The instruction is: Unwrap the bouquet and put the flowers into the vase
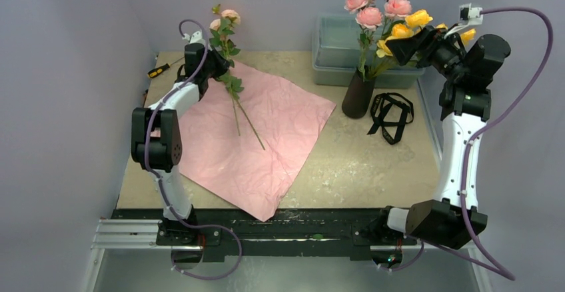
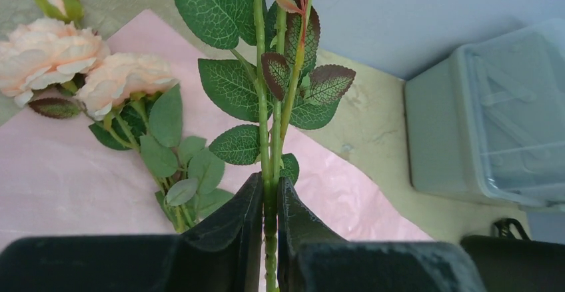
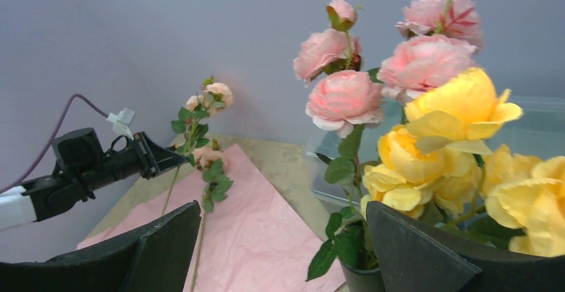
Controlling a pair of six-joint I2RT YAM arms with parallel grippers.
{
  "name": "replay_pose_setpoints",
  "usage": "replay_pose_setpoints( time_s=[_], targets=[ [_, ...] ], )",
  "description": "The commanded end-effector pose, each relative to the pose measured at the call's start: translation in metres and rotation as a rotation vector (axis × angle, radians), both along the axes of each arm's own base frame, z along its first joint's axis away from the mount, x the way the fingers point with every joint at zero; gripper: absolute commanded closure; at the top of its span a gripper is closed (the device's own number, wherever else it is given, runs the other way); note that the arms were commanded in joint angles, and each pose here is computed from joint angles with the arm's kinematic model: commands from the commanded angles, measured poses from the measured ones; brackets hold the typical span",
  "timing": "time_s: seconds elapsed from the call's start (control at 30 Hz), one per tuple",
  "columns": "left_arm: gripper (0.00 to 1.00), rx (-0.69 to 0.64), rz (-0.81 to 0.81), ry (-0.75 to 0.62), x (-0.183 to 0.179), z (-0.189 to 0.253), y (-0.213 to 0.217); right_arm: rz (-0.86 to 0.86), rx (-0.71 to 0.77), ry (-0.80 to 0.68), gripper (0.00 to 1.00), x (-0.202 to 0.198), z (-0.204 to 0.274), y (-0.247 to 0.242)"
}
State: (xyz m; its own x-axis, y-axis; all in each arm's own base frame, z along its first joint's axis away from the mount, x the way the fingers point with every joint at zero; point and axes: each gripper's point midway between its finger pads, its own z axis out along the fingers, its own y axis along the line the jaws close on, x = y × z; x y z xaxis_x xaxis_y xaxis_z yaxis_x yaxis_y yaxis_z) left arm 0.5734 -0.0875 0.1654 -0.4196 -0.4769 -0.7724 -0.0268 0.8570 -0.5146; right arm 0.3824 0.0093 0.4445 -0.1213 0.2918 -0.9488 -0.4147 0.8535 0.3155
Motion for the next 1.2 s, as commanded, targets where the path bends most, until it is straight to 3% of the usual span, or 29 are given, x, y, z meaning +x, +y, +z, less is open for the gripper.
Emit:
replay_pose_setpoints(
  time_s=[0.0,0.33,0.57,0.83,1.17],
  targets=[
    [1.00,-0.115,-0.096,-0.228,-0.008,0.081,-0.013,0.143,0.008,-0.091,0.02,-0.009,0.031,0.032],
    [1.00,-0.254,-0.467,-0.538,-0.070,0.192,-0.065,0.399,-0.030,-0.113,0.02,-0.004,0.041,0.104],
    [1.00,-0.396,-0.675,-0.668,-0.113,0.247,-0.093,0.556,0.062,-0.132,0.02,0.001,0.056,0.169],
    [1.00,-0.397,-0.841,-0.740,-0.158,0.280,-0.134,0.680,0.127,-0.141,0.02,0.002,0.060,0.233],
    [1.00,-0.346,-1.009,-0.792,-0.209,0.292,-0.190,0.721,0.219,-0.112,0.04,0.006,0.059,0.262]
  ],
)
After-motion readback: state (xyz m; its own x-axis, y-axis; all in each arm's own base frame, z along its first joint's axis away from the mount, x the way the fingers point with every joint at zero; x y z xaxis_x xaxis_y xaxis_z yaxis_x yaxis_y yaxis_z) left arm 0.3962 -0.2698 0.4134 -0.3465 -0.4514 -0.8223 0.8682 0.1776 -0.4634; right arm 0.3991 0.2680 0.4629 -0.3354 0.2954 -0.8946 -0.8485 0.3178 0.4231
